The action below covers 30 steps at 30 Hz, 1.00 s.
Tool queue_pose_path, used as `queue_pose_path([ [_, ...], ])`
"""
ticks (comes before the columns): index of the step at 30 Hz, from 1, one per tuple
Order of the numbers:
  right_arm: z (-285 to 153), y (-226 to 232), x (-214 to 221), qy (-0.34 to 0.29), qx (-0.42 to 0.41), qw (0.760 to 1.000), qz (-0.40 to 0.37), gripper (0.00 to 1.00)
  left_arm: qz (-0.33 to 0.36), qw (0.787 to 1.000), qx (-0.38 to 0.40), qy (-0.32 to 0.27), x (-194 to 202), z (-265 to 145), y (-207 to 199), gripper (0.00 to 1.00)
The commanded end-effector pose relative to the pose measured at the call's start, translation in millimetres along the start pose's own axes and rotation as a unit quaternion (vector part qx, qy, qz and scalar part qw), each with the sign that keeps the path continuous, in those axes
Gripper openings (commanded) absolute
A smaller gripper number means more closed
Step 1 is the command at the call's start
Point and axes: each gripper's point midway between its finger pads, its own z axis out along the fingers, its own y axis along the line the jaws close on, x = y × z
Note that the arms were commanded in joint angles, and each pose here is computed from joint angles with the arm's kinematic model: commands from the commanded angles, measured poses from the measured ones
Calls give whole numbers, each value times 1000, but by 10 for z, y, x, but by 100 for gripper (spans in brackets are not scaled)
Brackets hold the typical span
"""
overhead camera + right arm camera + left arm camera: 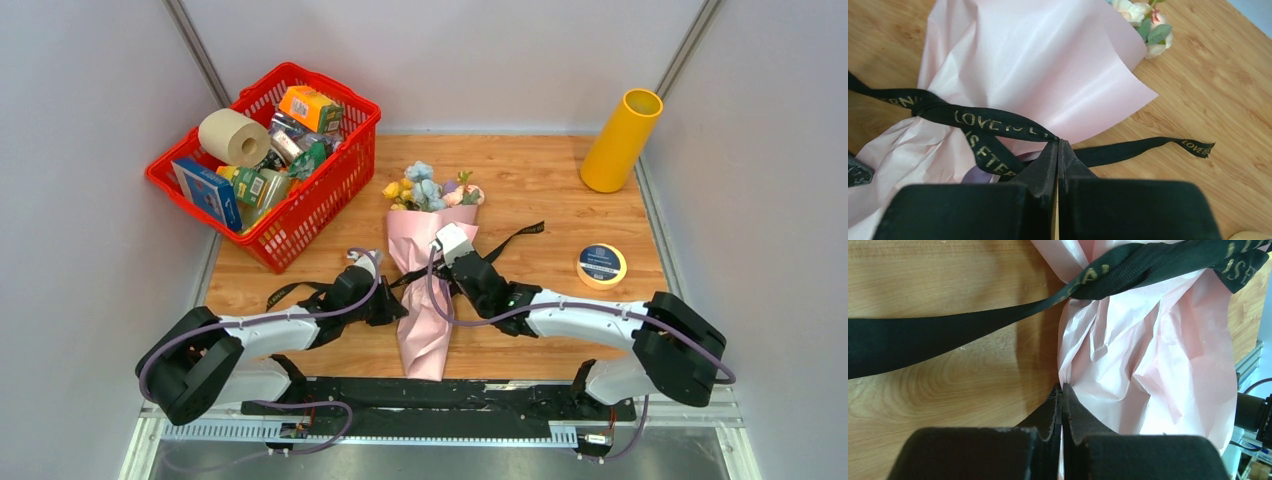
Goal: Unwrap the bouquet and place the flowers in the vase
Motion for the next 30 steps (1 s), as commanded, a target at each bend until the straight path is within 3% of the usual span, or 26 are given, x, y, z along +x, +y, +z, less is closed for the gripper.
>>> queue_pose_path([
  [1, -28, -324, -141, -29, 76, 993, 86, 0, 1, 1000, 1, -17, -95, -23, -62, 0],
  [6, 8, -848, -66, -11, 157, 970, 187, 0, 3, 1000, -2, -18, -87, -34, -55, 0],
  [10, -45, -1276, -260, -38, 206, 949, 235, 0, 5, 1000, -9, -24, -101, -55, -31, 0],
  [16, -135, -1752, -526, -69, 268, 923, 267, 0, 6, 999, -15, -29, -109, -62, -14, 0],
  [23, -77, -1855, -586, -73, 268, 921, 275, 0, 12, 999, -22, -35, -111, -83, 19, 0],
  [30, -267, -2584, -920, -122, 333, 880, 315, 0, 17, 999, -29, -34, -98, -128, 42, 0],
])
